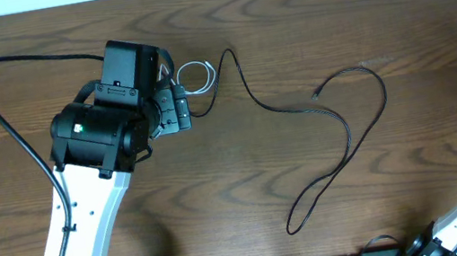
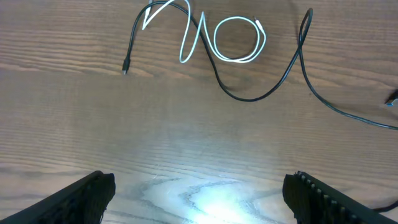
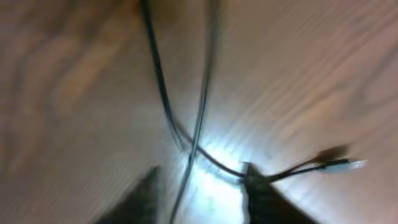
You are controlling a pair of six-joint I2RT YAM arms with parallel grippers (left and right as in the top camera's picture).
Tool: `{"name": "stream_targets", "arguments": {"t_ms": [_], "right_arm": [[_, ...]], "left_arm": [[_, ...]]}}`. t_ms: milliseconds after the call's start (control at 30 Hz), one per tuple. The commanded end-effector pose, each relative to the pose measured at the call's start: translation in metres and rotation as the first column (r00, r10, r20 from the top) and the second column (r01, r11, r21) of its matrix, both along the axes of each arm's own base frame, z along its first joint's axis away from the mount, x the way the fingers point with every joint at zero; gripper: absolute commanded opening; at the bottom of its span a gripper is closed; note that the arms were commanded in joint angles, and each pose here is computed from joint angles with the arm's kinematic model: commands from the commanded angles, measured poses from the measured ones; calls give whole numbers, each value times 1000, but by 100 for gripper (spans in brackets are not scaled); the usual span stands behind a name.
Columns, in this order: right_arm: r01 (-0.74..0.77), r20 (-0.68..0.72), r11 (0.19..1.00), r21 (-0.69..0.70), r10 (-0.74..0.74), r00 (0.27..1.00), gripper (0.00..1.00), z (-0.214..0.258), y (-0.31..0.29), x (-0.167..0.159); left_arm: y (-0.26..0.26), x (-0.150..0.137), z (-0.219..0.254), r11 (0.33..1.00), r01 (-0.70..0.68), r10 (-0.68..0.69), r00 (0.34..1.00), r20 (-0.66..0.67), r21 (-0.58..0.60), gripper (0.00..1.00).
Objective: Untangle cables
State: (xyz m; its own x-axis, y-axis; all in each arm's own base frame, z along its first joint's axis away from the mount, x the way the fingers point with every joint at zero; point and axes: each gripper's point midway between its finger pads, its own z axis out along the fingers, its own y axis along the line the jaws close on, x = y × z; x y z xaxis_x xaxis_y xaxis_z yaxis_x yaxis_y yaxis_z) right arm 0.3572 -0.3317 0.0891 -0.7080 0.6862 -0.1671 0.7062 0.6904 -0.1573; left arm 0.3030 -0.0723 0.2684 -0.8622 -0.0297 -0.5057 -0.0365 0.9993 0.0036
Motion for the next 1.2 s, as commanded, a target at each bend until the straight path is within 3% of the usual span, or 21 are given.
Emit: {"name": "stream_targets", "arguments": {"t_ms": [0, 133, 300, 467, 500, 633, 700, 800, 900, 1033, 1100, 1167], "right_arm": [[-81, 65, 994, 77, 76, 995, 64, 3, 25, 22], [-182, 128, 974, 138, 165, 978, 65, 21, 61, 47], [-463, 194, 865, 195, 428, 882, 65, 65, 156, 82], [-727, 224, 637, 256, 693, 686, 65, 74, 278, 97], [-741, 224, 622, 255, 707, 671, 65, 74, 285, 98], [-863, 227, 446, 237, 838, 495, 73, 74, 359, 100], [-886, 208, 405, 227, 868, 450, 73, 73, 377, 99], [-853, 95, 479, 207, 858, 504, 67, 70, 373, 91], [-807, 30, 550, 215, 822, 568, 64, 76, 363, 77], [-776, 99, 610, 161, 772, 627, 67, 121, 346, 58], [-748, 113, 647, 148, 741, 662, 70, 142, 335, 32], [-713, 108, 683, 157, 706, 700, 79, 152, 324, 0]], "left_arm": [[3, -1, 1, 1000, -15, 15, 1000, 6, 6, 92], [10, 0, 2, 999, -35, 34, 999, 18, 41, 92], [17, 4, -6, 994, -55, 55, 998, -5, 92, 92], [17, 2, -47, 986, -98, 118, 980, -157, 132, 92], [17, 2, -50, 985, -103, 126, 977, -171, 136, 92], [18, 3, -69, 978, -130, 167, 956, -240, 161, 92], [24, 6, -72, 975, -153, 189, 951, -244, 160, 92], [31, 13, -71, 970, -210, 234, 946, -225, 125, 92], [26, 28, -70, 986, -162, 167, 964, -207, 42, 92], [17, 49, -64, 992, -127, 125, 983, -133, -9, 92], [3, 60, -61, 998, -38, 32, 995, -98, -54, 93], [-20, 71, -58, 987, 96, -104, 993, -55, -131, 92]]}}
